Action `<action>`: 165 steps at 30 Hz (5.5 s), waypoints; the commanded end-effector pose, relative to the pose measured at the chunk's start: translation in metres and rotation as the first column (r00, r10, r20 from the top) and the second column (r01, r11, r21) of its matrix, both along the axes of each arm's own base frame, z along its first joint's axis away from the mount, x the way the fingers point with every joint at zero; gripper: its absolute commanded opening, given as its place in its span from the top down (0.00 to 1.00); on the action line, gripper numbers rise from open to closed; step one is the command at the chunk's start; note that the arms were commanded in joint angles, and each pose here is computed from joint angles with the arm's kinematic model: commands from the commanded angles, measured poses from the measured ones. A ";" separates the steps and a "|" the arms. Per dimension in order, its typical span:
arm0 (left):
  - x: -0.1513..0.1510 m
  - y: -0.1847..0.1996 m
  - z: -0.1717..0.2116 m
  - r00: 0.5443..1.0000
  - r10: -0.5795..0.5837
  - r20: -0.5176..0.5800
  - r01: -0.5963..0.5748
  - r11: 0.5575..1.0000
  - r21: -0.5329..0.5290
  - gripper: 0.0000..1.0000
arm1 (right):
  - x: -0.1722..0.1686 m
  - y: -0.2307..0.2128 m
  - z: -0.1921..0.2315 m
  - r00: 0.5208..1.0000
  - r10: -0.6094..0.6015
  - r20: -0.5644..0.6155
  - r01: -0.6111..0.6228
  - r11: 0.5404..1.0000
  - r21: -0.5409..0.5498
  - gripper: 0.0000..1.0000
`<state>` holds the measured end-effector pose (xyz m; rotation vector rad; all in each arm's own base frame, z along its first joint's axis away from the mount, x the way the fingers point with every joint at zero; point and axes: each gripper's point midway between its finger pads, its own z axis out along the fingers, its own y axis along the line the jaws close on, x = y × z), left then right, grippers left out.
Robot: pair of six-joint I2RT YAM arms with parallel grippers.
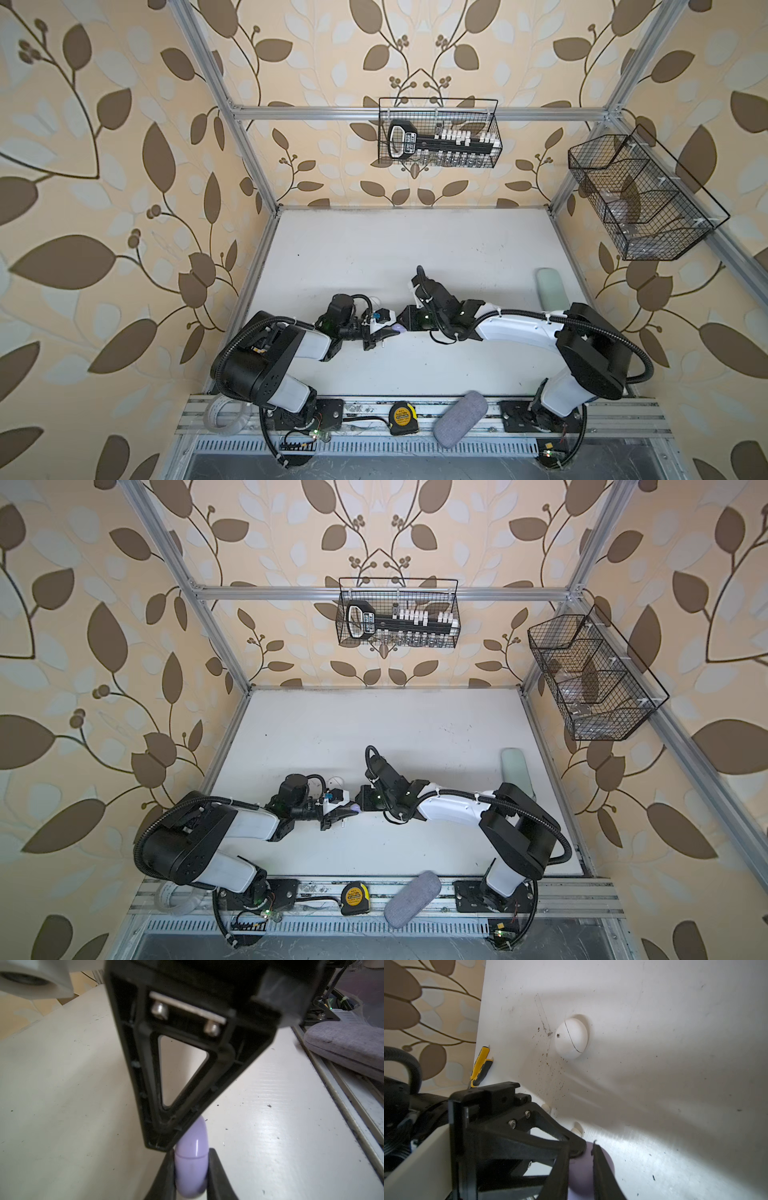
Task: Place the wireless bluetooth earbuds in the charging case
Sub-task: 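Push the open lid of the lavender case shut with the right gripper, then lower the closed case onto the table with the left gripper while right withdraws, then open the left gripper to release the lavender case, then move the right gripper over the white round case while the left gripper approaches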
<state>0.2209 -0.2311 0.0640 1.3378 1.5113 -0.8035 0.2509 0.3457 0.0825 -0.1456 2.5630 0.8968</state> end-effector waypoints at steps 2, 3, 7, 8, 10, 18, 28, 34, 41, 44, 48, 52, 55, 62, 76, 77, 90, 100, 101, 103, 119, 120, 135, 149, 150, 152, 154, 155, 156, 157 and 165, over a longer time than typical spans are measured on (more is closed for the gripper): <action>0.023 -0.004 0.026 0.995 0.047 0.093 -0.043 0.998 -0.048 1.00 | -0.002 -0.029 -0.002 0.997 -0.077 0.030 0.078 0.996 -0.047 0.75; 0.024 -0.004 0.027 0.995 0.054 0.087 -0.050 0.998 -0.050 1.00 | 0.001 -0.037 0.001 0.994 -0.098 0.045 0.100 0.994 -0.046 0.73; 0.030 -0.005 0.029 0.996 0.062 0.060 -0.060 0.997 -0.045 1.00 | 0.013 -0.075 0.011 0.977 -0.181 0.111 0.188 0.981 -0.056 0.67; 0.032 -0.006 0.030 0.997 0.065 0.047 -0.063 0.997 -0.044 1.00 | 0.015 -0.084 0.012 0.972 -0.195 0.129 0.205 0.976 -0.067 0.66; 0.035 -0.007 0.032 0.997 0.072 0.032 -0.071 0.997 -0.042 1.00 | 0.019 -0.100 0.013 0.962 -0.213 0.169 0.230 0.969 -0.092 0.64; 0.064 -0.014 0.043 0.993 0.109 -0.033 -0.109 0.994 0.011 1.00 | 0.024 -0.142 0.025 0.907 -0.240 0.345 0.303 0.942 -0.142 0.54; 0.107 -0.038 0.062 0.954 0.179 -0.241 -0.161 0.982 0.095 1.00 | 0.016 -0.184 0.035 0.819 -0.354 0.452 0.397 0.918 -0.001 0.49; 0.126 -0.056 0.068 0.867 0.187 -0.462 -0.155 0.982 0.107 1.00 | 0.013 -0.195 0.033 0.809 -0.392 0.438 0.411 0.910 0.057 0.50; 0.138 -0.072 0.051 0.776 0.236 -0.584 -0.141 0.969 0.204 1.00 | 0.013 -0.194 0.031 0.814 -0.389 0.431 0.398 0.914 0.075 0.50; 0.140 -0.077 0.039 0.720 0.285 -0.633 -0.137 0.952 0.274 1.00 | 0.013 -0.194 0.031 0.815 -0.390 0.429 0.392 0.916 0.088 0.50; 0.143 -0.080 0.019 0.638 0.368 -0.676 -0.131 0.917 0.376 1.00 | 0.012 -0.196 0.028 0.818 -0.392 0.422 0.385 0.917 0.106 0.50; 0.142 -0.082 0.002 0.608 0.397 -0.688 -0.098 0.897 0.431 1.00 | 0.012 -0.196 0.027 0.824 -0.391 0.411 0.373 0.919 0.127 0.50; 0.140 -0.086 -0.002 0.609 0.384 -0.694 -0.083 0.901 0.426 1.00 | 0.013 -0.197 0.025 0.829 -0.390 0.401 0.366 0.920 0.138 0.50; 0.129 -0.099 -0.006 0.624 0.348 -0.700 -0.037 0.907 0.419 0.94 | 0.014 -0.197 0.022 0.846 -0.373 0.381 0.342 0.928 0.149 0.50; 0.125 -0.101 -0.013 0.642 0.338 -0.689 -0.026 0.907 0.421 0.72 | 0.014 -0.201 0.021 0.837 -0.396 0.378 0.363 0.918 0.158 0.50; 0.126 -0.100 -0.013 0.643 0.340 -0.686 -0.029 0.906 0.422 0.72 | 0.014 -0.201 0.021 0.837 -0.395 0.377 0.363 0.918 0.157 0.50; 0.135 -0.098 -0.011 0.659 0.370 -0.656 -0.060 0.894 0.444 0.60 | 0.015 -0.201 0.020 0.839 -0.397 0.373 0.367 0.918 0.151 0.50; 0.155 -0.083 -0.008 0.688 0.454 -0.566 -0.153 0.854 0.498 0.58 | 0.015 -0.201 0.019 0.839 -0.397 0.371 0.369 0.918 0.148 0.50; 0.158 -0.080 -0.006 0.692 0.461 -0.556 -0.165 0.851 0.499 0.57 | 0.015 -0.201 0.019 0.840 -0.397 0.371 0.369 0.918 0.146 0.50; 0.161 -0.075 -0.002 0.693 0.467 -0.549 -0.179 0.850 0.496 0.57 | 0.015 -0.201 0.019 0.840 -0.397 0.371 0.370 0.918 0.145 0.50; 0.168 -0.002 0.080 0.755 0.528 -0.390 -0.384 0.837 0.390 0.59 | 0.017 -0.175 0.033 0.851 -0.315 0.421 0.342 0.940 0.012 0.50; 0.166 0.005 0.086 0.755 0.535 -0.379 -0.400 0.834 0.380 0.59 | 0.017 -0.171 0.035 0.853 -0.299 0.427 0.338 0.941 -0.016 0.50; 0.106 0.100 0.133 0.731 0.650 -0.208 -0.593 0.756 0.278 0.56 | 0.017 -0.072 0.047 0.902 -0.125 0.413 0.215 0.960 -0.179 0.50; 0.075 0.137 0.120 0.668 0.726 -0.166 -0.680 0.686 0.260 0.58 | 0.036 -0.002 0.036 0.941 -0.027 0.338 0.118 0.961 -0.250 0.50; 0.071 0.136 0.119 0.680 0.714 -0.168 -0.666 0.697 0.266 0.60 | 0.038 0.001 0.034 0.944 -0.023 0.328 0.113 0.959 -0.259 0.50; 0.066 0.136 0.115 0.687 0.704 -0.183 -0.648 0.706 0.285 0.64 | 0.042 0.008 0.029 0.951 -0.009 0.309 0.097 0.958 -0.270 0.50; 0.063 0.136 0.109 0.688 0.697 -0.202 -0.634 0.712 0.301 0.63 | 0.045 0.015 0.024 0.957 0.006 0.291 0.080 0.956 -0.282 0.50; 0.062 0.136 0.107 0.684 0.699 -0.210 -0.633 0.711 0.306 0.65 | 0.046 0.019 0.021 0.959 0.017 0.283 0.068 0.955 -0.288 0.50; 0.062 0.137 0.105 0.682 0.699 -0.216 -0.631 0.711 0.309 0.67 | 0.047 0.024 0.020 0.960 0.029 0.279 0.056 0.954 -0.293 0.50; 0.062 0.137 0.103 0.679 0.699 -0.224 -0.631 0.712 0.309 0.68 | 0.048 0.028 0.018 0.961 0.039 0.273 0.046 0.953 -0.300 0.50; 0.065 0.141 0.100 0.647 0.706 -0.288 -0.652 0.708 0.271 0.66 | 0.056 0.052 0.000 0.967 0.110 0.231 -0.016 0.928 -0.372 0.50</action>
